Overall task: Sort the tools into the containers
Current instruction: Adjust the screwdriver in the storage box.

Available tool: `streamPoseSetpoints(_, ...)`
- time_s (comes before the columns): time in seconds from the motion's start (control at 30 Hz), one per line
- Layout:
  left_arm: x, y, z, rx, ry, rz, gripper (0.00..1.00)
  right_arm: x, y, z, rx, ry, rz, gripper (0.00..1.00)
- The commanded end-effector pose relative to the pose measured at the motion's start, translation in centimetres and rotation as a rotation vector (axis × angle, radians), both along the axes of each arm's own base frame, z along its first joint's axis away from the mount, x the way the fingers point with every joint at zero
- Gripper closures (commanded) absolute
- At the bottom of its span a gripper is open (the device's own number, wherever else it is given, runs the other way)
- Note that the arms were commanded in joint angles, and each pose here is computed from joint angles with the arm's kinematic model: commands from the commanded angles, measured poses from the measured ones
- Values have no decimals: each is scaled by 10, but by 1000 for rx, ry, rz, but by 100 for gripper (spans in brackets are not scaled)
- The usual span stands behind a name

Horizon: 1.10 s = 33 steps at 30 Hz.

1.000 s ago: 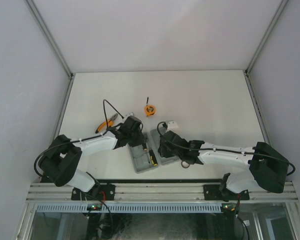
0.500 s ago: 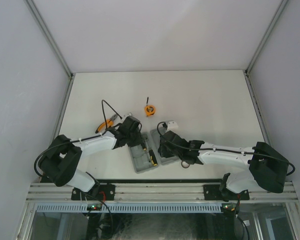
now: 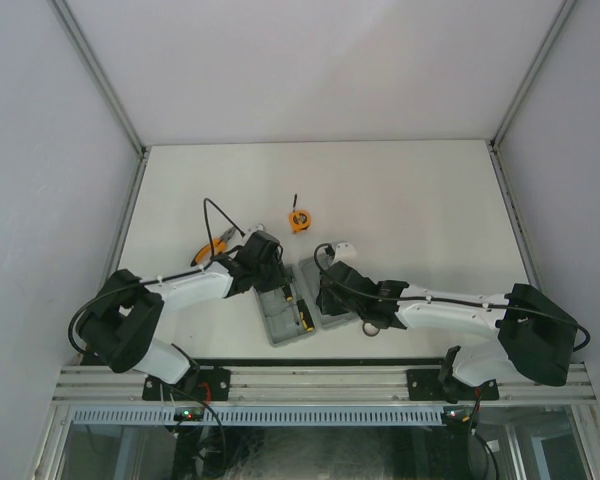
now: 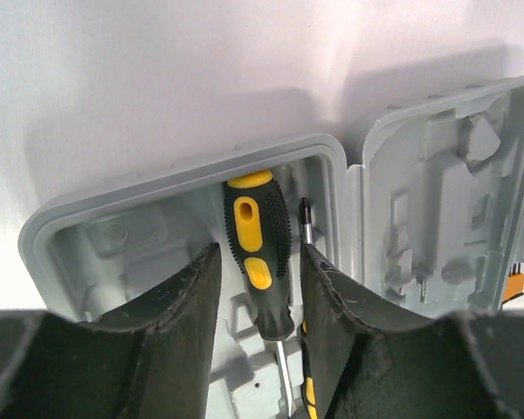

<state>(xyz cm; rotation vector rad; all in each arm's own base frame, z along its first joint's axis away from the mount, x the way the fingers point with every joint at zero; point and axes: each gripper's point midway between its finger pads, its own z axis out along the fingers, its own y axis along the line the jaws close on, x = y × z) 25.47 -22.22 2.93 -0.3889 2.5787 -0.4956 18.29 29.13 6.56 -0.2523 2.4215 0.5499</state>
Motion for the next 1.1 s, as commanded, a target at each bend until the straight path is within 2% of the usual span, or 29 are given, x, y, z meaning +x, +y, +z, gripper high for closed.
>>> streamPoseSetpoints(0.0, 15, -10, 19, -36, -63, -23, 56, 0, 2, 4, 16, -13, -10, 75)
streamPoseSetpoints(0.37, 17, -10, 14, -24, -60, -18, 64, 0, 2, 4, 15, -15, -8, 75)
streamPoseSetpoints(0.77, 25, -4, 12, -11, -77, 21, 67, -1, -2, 0, -9, -10, -12, 75)
streamPoseSetpoints(1.07, 27, -7, 14, -14, -90, 6, 65, -1, 0, 6, 10, -20, -10, 75)
